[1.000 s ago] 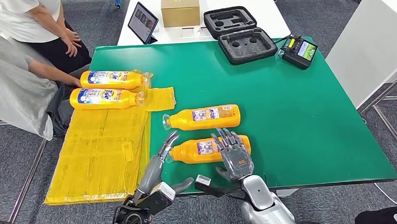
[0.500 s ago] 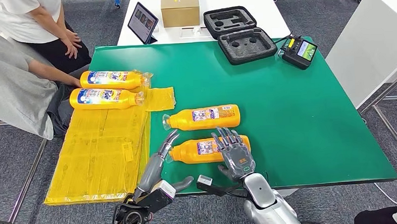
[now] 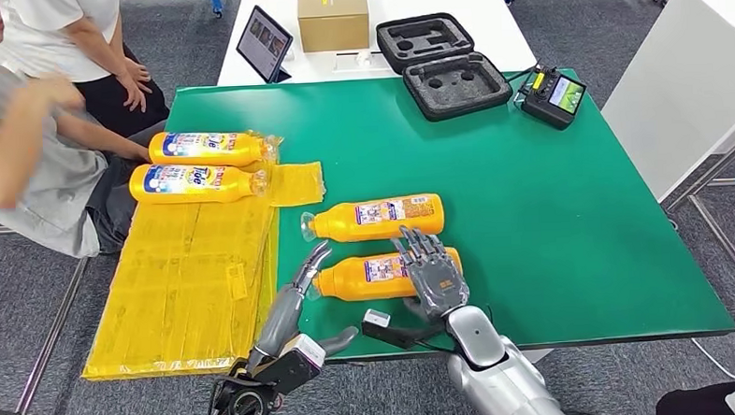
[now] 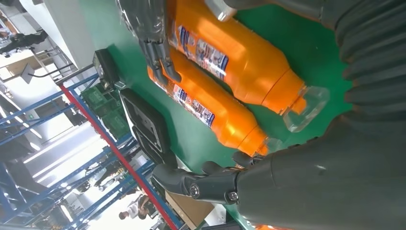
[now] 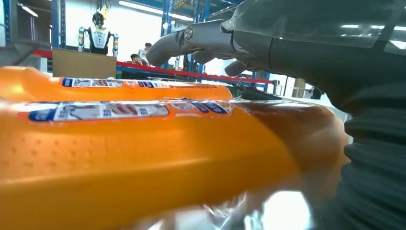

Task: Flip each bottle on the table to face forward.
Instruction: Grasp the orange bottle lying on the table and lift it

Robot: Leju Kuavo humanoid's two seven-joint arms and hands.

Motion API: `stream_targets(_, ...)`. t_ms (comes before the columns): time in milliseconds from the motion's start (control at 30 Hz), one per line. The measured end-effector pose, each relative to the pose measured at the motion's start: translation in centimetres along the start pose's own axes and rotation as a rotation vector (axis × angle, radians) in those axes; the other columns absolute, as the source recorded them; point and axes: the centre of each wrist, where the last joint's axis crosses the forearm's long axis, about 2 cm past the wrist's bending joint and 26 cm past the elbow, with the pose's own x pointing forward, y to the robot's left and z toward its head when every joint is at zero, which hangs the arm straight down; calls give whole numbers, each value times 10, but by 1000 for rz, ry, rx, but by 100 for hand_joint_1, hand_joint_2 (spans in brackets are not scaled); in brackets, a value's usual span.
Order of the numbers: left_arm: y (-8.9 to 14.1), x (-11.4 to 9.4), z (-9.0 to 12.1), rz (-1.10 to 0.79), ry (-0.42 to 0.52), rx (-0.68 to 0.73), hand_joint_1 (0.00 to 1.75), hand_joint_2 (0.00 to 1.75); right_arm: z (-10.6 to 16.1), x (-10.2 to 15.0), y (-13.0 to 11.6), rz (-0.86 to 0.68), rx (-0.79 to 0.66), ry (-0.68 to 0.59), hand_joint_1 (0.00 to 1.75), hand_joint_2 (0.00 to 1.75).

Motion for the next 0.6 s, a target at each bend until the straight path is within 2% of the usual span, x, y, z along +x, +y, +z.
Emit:
stream_targets(33, 0, 0, 0, 1, -1, -2, 0, 175, -2, -1, 0, -9, 22, 2, 170, 175)
stream_targets(67, 0, 0, -1, 1, -2, -4, 0, 175, -5, -2, 0, -20, 49, 3, 175, 175)
stream_targets(267, 0, -1, -4, 4, -5, -16, 0, 175, -12, -6, 1, -54, 148, 6, 175, 175)
stream_targets(600, -5, 0, -8, 10, -8, -41, 0, 175, -15, -11, 1, -120, 206, -1, 175, 175)
